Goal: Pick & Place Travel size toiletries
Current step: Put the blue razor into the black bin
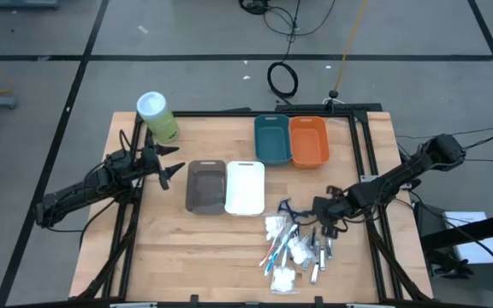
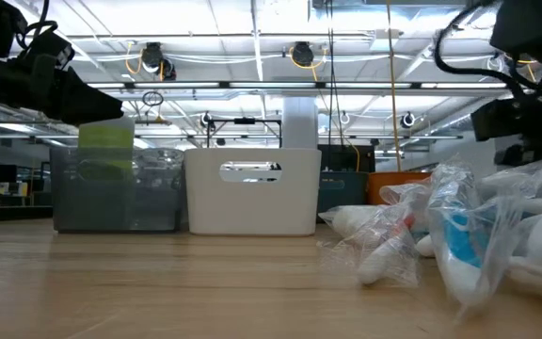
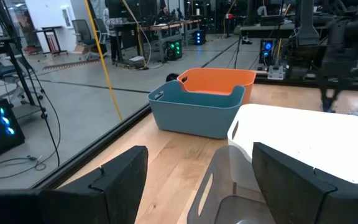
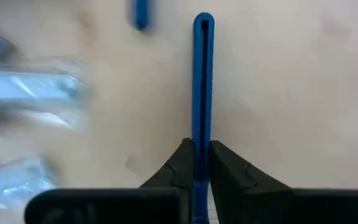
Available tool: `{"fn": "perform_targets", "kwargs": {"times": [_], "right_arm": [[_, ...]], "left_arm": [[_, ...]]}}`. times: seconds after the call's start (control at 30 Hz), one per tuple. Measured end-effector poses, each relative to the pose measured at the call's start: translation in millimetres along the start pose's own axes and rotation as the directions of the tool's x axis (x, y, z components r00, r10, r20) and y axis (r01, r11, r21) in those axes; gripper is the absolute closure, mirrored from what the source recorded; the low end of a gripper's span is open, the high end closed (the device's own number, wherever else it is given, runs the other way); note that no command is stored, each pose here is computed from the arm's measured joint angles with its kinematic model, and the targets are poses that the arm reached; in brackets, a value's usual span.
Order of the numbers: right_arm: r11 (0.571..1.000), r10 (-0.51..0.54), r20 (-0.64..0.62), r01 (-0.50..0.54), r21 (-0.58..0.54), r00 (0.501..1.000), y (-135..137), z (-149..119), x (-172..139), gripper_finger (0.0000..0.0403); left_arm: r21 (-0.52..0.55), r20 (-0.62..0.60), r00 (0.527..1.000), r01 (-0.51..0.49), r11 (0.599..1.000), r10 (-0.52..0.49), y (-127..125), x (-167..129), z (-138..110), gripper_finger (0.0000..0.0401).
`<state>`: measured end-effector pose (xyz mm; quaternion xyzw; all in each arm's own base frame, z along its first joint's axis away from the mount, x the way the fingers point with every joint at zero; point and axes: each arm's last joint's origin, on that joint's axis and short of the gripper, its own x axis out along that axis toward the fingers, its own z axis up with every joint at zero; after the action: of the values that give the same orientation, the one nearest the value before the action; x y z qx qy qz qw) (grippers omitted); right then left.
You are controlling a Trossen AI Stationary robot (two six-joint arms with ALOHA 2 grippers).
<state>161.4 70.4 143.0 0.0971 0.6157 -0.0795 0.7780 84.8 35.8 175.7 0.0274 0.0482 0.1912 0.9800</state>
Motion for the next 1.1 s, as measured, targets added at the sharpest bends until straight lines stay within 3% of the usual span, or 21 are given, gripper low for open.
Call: {"fn": "perform_targets", "kwargs": {"times": [0.2,0.4,0.6,0.73,1.03,1.1], "right_arm": [[0.996,-0.024,0.090,0.016,0.086,0.996,-8,-1,-36,0.0384],[0.989,-0.075,0.354,0.023,0.149,0.932,-13,5,-55,0.0384],[0.990,-0.135,0.645,0.075,0.121,0.752,-6,26,-71,0.0384],[0.992,-0.126,0.770,0.081,0.097,0.626,-1,43,-82,0.0384],[0.983,-0.160,0.894,0.147,0.107,0.418,-8,74,-88,0.0384],[0.987,-0.129,0.914,0.143,0.078,0.385,-13,78,-85,0.0384]], "left_arm": [[0.000,0.000,1.000,0.000,1.000,0.000,0,0,0,0.0116],[0.000,0.000,1.000,0.000,1.000,0.000,0,0,0,0.0116],[0.000,0.001,1.000,0.000,1.000,0.000,0,0,0,0.0116],[-0.012,0.008,1.000,0.000,1.000,0.000,0,0,1,0.0116],[-0.283,0.115,0.993,0.027,0.959,0.006,1,0,11,0.0116],[-0.324,0.118,0.993,0.051,0.945,-0.013,0,0,12,0.0116]]}}
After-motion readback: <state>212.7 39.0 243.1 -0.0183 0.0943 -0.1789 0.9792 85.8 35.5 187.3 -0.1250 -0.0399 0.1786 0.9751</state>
